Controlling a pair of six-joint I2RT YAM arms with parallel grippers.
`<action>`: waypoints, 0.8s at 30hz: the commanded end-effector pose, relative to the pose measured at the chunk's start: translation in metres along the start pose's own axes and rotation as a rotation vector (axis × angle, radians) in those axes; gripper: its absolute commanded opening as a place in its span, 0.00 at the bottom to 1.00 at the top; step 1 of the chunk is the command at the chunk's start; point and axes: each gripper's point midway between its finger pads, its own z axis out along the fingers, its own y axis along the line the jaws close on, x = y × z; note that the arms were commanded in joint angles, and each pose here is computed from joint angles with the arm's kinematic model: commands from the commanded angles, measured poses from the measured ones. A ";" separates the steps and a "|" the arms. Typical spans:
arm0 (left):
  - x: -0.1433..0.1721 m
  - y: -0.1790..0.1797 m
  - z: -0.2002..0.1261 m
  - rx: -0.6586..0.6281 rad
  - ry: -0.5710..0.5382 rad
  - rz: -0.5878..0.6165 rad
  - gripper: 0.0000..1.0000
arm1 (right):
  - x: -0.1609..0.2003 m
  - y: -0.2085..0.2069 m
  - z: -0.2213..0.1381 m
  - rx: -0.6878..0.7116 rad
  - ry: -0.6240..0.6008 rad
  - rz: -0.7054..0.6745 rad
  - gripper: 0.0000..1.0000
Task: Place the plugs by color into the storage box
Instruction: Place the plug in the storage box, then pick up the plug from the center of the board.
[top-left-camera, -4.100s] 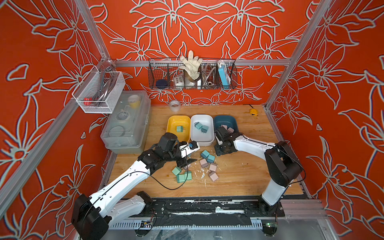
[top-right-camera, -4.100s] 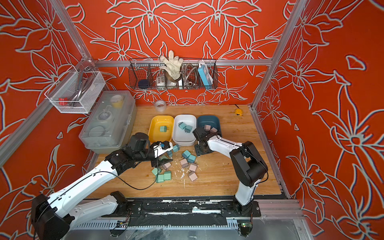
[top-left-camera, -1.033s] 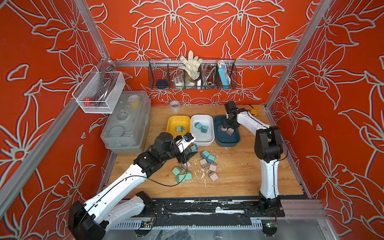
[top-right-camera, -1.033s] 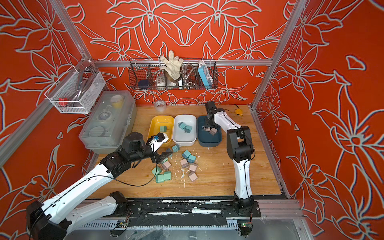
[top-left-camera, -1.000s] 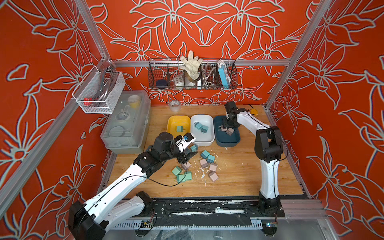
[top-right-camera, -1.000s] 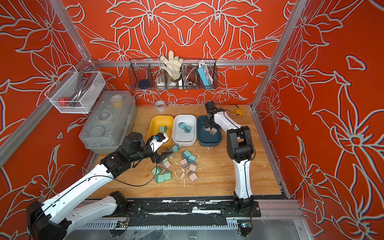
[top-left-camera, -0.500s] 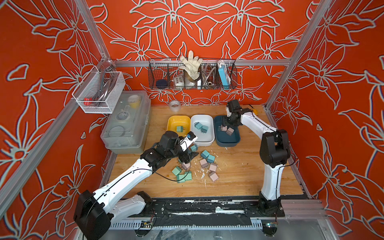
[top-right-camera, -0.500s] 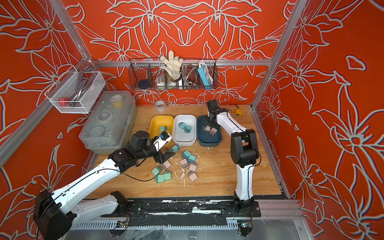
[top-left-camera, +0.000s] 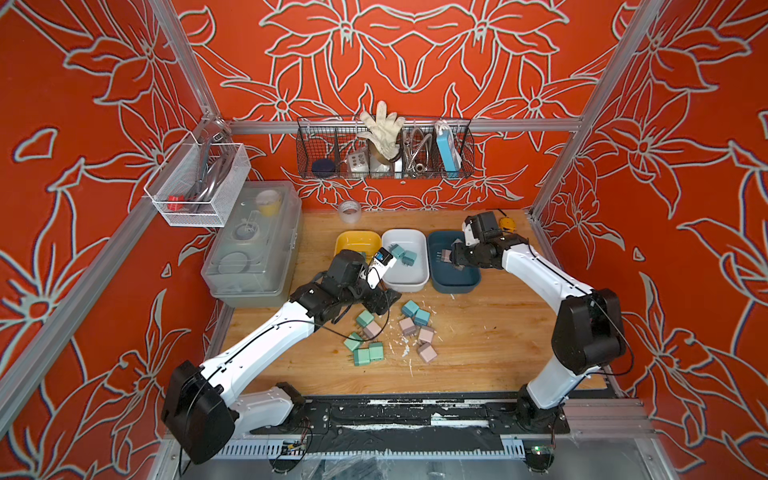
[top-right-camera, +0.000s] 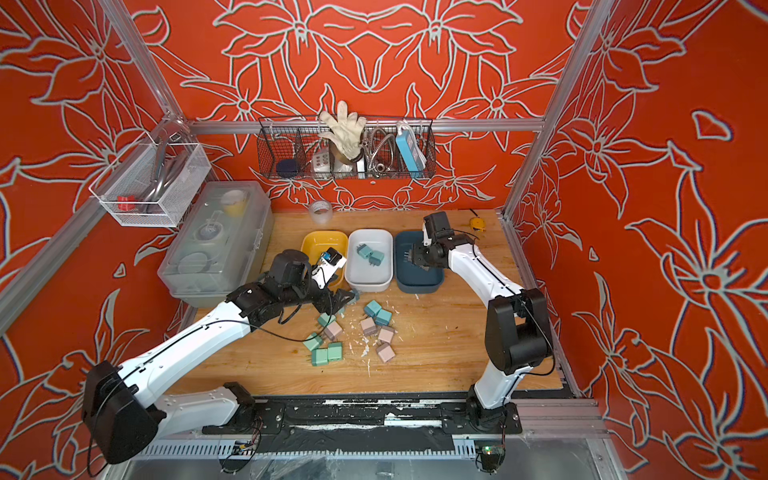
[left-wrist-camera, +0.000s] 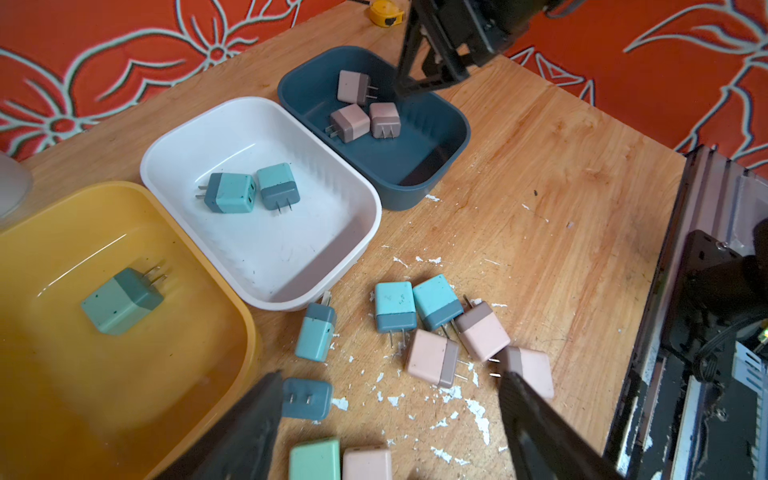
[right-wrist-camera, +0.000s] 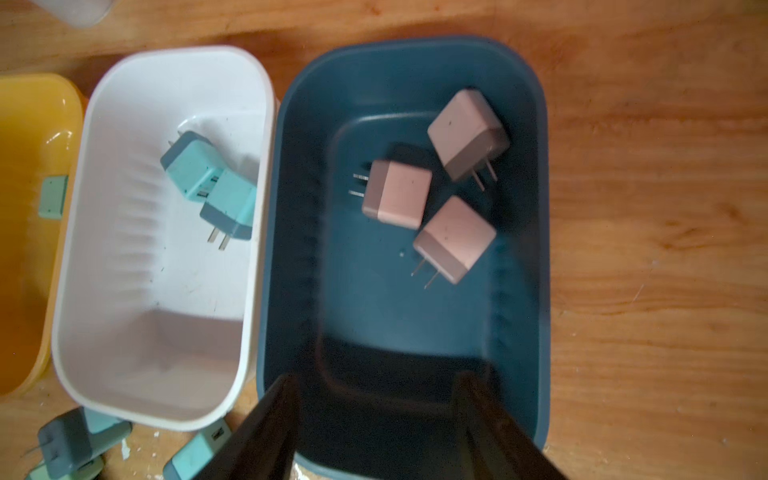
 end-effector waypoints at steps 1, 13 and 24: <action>0.008 0.007 -0.003 -0.040 0.074 -0.050 0.81 | 0.017 0.012 -0.007 -0.058 0.014 0.027 0.63; 0.010 -0.006 0.002 0.047 0.106 -0.102 0.74 | 0.069 0.011 -0.037 -0.080 0.042 0.019 0.63; 0.043 -0.026 0.021 0.146 0.215 -0.193 0.64 | 0.111 0.016 -0.057 -0.135 0.068 -0.020 0.61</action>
